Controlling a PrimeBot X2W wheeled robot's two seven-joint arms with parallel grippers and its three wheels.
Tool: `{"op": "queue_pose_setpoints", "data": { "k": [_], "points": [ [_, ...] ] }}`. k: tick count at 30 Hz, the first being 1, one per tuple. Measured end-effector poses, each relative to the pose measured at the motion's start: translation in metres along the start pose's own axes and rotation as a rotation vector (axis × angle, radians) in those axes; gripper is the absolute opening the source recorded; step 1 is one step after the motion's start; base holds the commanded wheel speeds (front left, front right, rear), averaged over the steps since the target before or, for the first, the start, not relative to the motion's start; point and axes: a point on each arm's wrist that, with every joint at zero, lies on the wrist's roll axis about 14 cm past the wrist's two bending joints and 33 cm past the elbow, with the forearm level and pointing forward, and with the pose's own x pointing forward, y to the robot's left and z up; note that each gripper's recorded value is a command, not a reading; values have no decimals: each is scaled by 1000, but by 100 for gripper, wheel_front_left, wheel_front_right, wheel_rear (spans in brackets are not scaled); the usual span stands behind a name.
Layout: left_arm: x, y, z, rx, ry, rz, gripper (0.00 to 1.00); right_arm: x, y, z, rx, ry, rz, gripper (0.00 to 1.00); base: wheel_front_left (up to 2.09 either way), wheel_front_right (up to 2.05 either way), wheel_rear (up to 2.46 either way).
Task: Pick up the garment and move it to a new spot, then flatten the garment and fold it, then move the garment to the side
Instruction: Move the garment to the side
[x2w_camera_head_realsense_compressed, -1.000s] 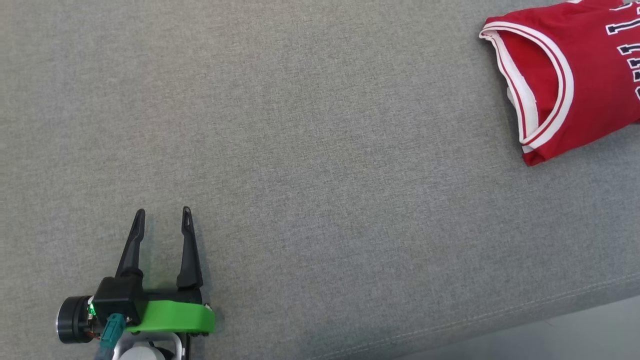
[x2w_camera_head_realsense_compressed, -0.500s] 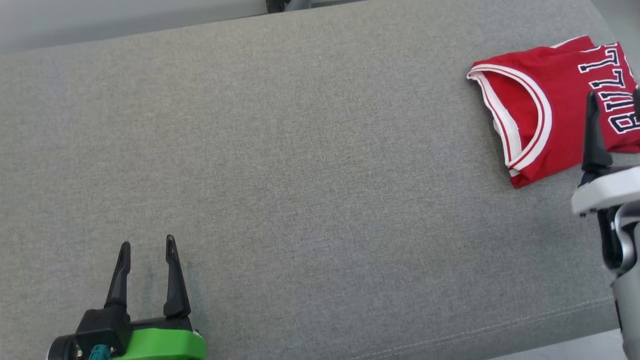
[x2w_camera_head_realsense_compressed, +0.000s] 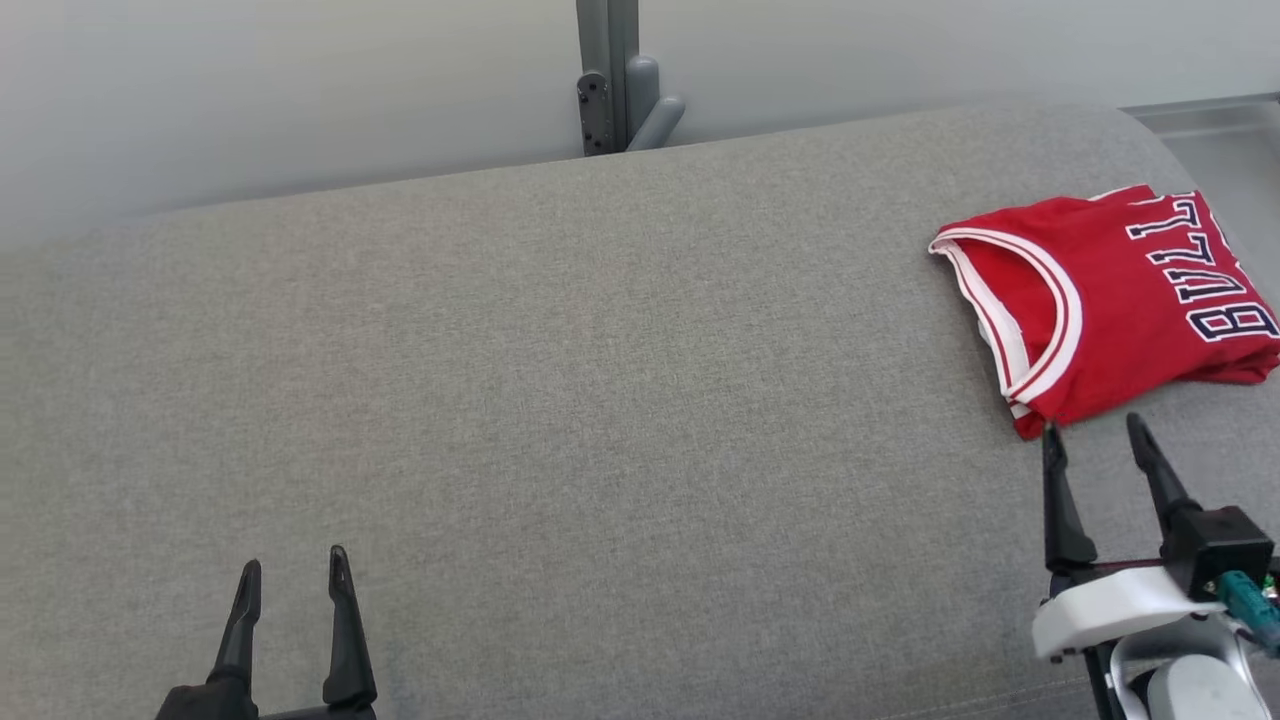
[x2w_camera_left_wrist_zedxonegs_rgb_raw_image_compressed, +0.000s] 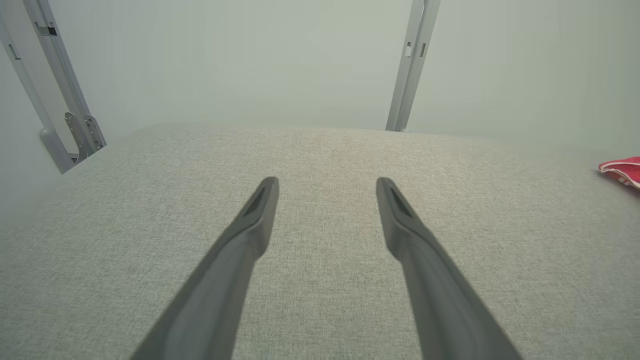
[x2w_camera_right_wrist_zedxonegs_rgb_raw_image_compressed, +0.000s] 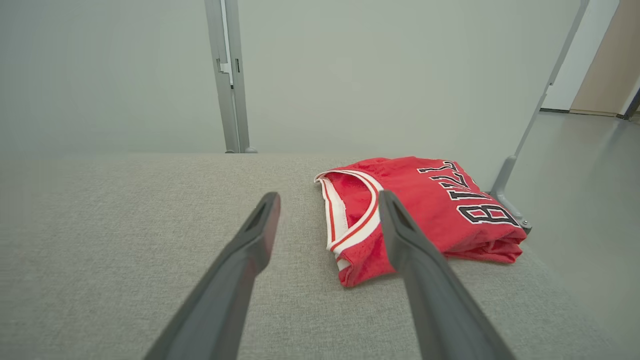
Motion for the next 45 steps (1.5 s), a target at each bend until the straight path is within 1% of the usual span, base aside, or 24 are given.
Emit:
{"op": "queue_pose_setpoints", "data": {
  "k": [2,6,13,23,35,45],
  "points": [
    [-6,7,3,-1,-8,19,100,-7,19,-4,5,14,49,100,0,0,0],
    [-14,19,3,-1,-10,54,100,-6,45,-2,12,6,120,100,0,0,0],
    [-23,35,2,-1,-6,105,100,-2,64,-3,17,6,170,100,0,0,0],
    [-25,43,-1,-2,4,129,100,1,65,-9,9,26,173,100,0,0,0],
    [-30,49,3,-9,-12,147,100,0,68,-8,11,22,183,100,0,0,0],
    [-29,41,0,-21,-4,104,100,-5,63,-13,20,40,167,100,0,0,0]
  ]
}}
